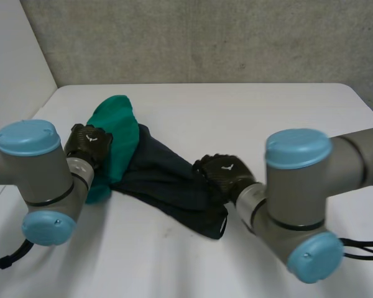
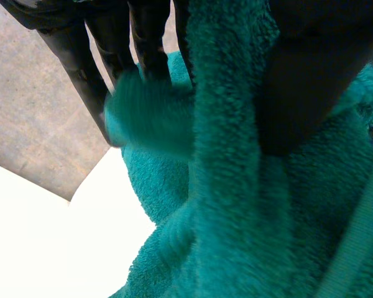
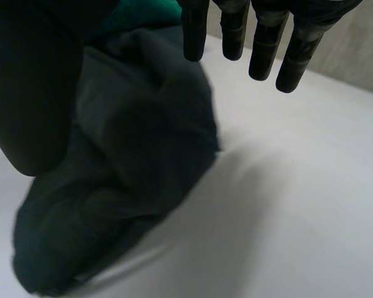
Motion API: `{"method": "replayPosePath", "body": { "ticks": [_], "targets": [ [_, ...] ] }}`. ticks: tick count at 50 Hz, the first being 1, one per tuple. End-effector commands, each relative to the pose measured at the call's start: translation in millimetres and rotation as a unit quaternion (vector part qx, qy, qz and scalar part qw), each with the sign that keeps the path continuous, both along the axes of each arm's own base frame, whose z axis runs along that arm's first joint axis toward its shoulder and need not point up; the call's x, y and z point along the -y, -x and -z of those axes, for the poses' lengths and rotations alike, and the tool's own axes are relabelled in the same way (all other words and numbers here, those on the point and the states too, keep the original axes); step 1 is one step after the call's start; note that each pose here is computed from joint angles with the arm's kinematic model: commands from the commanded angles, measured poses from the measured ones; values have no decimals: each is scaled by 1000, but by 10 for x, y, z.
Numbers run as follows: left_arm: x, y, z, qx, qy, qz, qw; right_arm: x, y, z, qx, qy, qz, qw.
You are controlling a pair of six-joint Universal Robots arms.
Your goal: Fold the laundry.
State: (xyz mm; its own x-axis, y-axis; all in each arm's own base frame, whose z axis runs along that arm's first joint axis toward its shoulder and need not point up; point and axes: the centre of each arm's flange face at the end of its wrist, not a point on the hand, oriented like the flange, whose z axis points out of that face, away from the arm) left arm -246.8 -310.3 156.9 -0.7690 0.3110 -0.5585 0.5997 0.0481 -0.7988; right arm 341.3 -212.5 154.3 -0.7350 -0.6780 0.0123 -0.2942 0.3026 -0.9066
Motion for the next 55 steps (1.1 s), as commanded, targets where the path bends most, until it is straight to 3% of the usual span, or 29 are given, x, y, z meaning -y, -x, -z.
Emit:
{"method": "replayPosePath", "body": {
  "ticks": [1, 5, 8, 9, 13, 15, 26, 28, 33, 42, 55],
  "targets": [
    [112, -51, -52, -1, 14, -10, 1000, -42, -209, 224, -6, -12, -7, 1000],
    [301, -139, -204, -8, 43, -29, 999, 28, -209, 302, -41, 17, 5, 999],
    [625, -394, -417, 3, 92, -75, 993, 64, -167, 294, -69, 42, 20, 997],
    [815, -618, -519, 23, 118, -114, 986, 78, -147, 284, -75, 49, 27, 996],
    [1115, -1079, -721, 94, 167, -195, 962, 71, -141, 247, -74, 60, 27, 995],
    [1150, -1094, -708, 113, 172, -200, 958, 64, -149, 222, -71, 67, 26, 995],
    [1008, -876, -494, 125, 149, -170, 966, 53, -155, 249, -101, 95, 10, 990],
    [850, -639, -472, 121, 145, -137, 972, 61, -146, 244, -108, 101, 7, 989],
    [529, -400, -591, 87, 147, -99, 980, 98, -115, 169, -105, 109, 12, 988],
    [-281, 126, -364, 18, 55, 27, 998, 165, 123, -359, -106, 170, 27, 979],
    [-385, 305, -169, -44, -12, 55, 997, 11, 277, -681, -99, 204, 19, 974]
  ]
}}
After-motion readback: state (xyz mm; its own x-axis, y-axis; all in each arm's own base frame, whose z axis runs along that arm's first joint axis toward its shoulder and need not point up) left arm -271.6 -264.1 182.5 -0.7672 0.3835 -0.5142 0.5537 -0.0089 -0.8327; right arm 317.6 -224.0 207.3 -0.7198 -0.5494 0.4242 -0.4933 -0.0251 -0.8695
